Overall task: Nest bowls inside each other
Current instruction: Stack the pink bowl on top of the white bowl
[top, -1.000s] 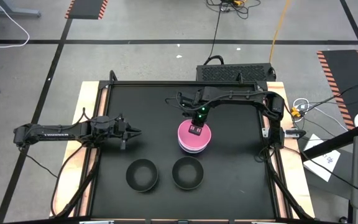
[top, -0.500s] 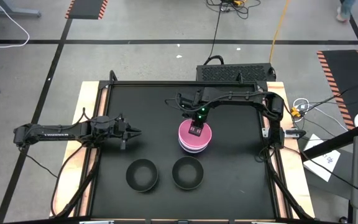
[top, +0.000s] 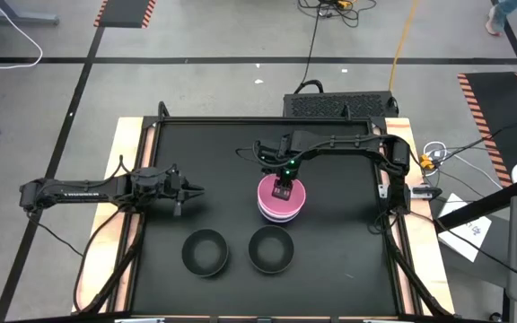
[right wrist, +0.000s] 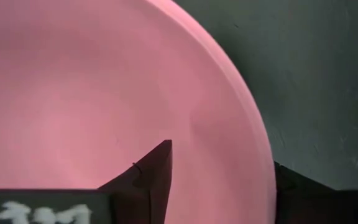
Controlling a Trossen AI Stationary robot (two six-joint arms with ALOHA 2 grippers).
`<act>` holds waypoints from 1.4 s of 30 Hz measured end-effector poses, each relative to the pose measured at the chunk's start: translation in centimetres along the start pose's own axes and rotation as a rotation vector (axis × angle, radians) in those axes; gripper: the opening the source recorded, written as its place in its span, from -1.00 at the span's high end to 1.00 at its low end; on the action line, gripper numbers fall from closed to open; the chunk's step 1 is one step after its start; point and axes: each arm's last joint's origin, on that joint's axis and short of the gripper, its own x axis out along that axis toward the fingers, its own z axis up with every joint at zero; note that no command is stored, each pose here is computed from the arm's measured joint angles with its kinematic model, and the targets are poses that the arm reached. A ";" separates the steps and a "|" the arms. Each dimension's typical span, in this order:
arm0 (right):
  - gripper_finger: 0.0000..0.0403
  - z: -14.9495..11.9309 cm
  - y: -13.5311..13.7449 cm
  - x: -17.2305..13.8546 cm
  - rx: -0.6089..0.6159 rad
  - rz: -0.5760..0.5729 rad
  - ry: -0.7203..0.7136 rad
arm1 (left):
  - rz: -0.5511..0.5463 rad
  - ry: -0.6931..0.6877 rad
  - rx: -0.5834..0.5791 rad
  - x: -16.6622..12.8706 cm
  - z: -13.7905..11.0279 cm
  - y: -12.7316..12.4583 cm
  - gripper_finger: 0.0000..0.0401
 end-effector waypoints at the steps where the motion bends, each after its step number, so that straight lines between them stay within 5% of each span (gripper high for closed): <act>1: 0.25 0.0 0.0 0.0 -0.001 0.000 -0.001 | 0.000 0.000 0.000 0.0 0.0 0.0 0.72; 17: -0.25 0.1 0.1 0.0 0.023 0.007 -0.015 | 0.000 0.000 0.000 0.0 0.0 0.0 0.72; 42: -0.27 -0.8 3.7 -1.3 -0.060 -0.084 -0.067 | 0.000 0.000 -0.023 0.0 0.0 0.0 0.72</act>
